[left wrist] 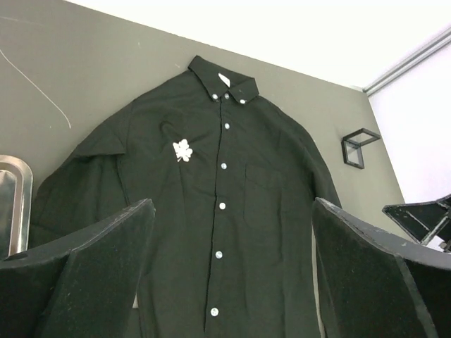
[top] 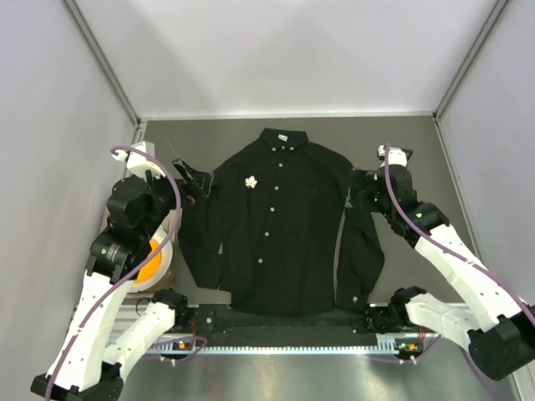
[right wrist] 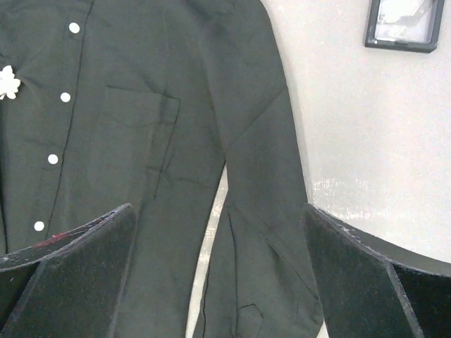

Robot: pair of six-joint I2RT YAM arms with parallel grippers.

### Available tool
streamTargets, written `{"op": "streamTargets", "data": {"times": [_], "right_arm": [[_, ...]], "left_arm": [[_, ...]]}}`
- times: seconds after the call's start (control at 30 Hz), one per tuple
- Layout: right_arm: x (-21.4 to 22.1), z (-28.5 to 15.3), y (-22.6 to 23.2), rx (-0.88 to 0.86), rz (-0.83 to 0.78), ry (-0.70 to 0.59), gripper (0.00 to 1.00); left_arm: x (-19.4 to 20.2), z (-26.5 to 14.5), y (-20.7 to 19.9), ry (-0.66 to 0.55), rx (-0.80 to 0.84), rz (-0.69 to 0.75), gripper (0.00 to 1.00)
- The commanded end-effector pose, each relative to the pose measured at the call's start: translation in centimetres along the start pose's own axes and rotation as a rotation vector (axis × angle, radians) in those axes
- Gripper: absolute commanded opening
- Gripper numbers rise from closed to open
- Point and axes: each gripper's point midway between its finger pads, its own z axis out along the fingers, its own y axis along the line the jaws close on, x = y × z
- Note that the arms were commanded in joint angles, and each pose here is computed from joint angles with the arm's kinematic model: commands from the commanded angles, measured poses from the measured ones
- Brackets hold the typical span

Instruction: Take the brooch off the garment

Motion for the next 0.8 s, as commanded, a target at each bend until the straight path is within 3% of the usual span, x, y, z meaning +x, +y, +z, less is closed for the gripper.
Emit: {"op": "streamTargets", "data": {"times": [0.0,0.2,0.37,0.5,0.63,0.77], "right_arm": [[-1.0,1.0,0.3,0.012,0.027,-0.020,0.99],[0.0,3.2,2.3,-0.067,-0.032,0.065,0.99],[2.0,6.5,6.8,-0.260,-0.026,0.193,0.99],[2.0,8.0,12.4,-0.505,0.057,0.239,0.96],[2.7,9.8,16.1,-0.578,0.052,0.252,0.92],[3.8,11.3,19.9,-0.639,0.050,0.277,0.84]], "left_arm": [[1.0,0.6,-0.3,0.038,0.023,-0.013,0.98],[3.3,2.1,-0.3,0.121,0.045,-0.019,0.98],[8.1,4.5,-0.2,0.312,0.081,-0.034,0.91],[10.4,7.0,-0.9,0.379,0.141,-0.081,0.73],[13.5,10.7,-0.7,0.473,0.166,-0.118,0.51],[15.5,15.3,-0.5,0.527,0.164,-0.139,0.45]]}}
